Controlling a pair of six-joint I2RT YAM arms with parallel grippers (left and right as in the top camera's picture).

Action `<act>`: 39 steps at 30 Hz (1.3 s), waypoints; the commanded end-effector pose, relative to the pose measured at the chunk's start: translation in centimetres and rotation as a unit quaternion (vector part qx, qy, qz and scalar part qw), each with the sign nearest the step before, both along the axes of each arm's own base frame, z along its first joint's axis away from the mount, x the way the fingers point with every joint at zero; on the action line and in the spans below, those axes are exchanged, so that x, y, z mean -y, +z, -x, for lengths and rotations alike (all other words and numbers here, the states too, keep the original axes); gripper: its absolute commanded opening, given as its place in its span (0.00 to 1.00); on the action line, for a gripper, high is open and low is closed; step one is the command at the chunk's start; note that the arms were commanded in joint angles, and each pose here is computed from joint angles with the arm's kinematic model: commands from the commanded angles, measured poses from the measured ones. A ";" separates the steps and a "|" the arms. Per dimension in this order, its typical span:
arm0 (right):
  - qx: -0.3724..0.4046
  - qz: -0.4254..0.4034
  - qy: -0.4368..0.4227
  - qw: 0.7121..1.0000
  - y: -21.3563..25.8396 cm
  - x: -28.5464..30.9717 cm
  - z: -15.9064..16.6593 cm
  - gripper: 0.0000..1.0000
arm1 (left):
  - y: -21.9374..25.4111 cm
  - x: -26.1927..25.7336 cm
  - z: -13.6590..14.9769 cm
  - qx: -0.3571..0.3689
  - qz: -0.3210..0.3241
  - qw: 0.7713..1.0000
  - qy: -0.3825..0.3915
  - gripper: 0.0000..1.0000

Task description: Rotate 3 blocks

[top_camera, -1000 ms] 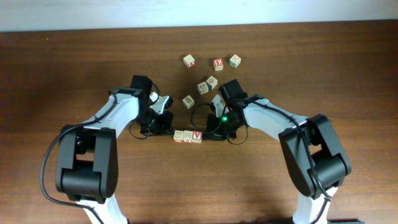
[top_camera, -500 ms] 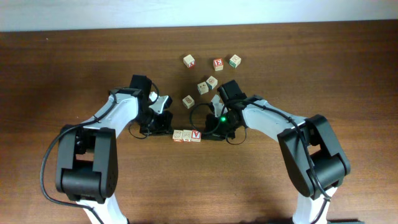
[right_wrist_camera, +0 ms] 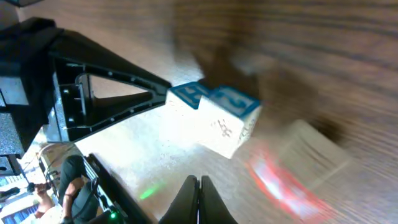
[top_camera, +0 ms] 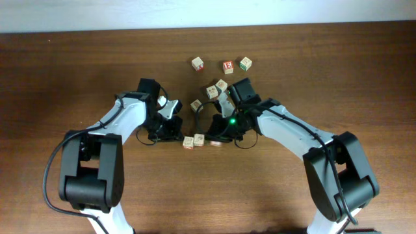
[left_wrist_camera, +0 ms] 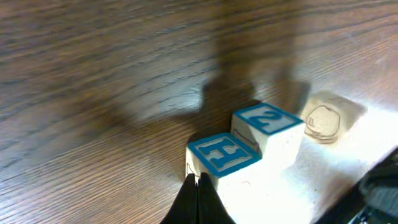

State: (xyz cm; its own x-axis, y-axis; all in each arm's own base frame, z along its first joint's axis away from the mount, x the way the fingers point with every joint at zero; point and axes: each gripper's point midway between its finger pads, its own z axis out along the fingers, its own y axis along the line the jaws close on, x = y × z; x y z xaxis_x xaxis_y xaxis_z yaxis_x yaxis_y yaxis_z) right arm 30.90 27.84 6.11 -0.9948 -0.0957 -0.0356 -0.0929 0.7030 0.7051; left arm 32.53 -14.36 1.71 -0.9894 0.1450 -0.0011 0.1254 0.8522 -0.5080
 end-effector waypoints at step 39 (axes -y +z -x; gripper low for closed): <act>-0.006 0.119 -0.074 0.990 -4.5 1.2 -0.2 0.04 | 0.2 0.4 -0.2 -0.005 0.011 1.000 0.022 0.00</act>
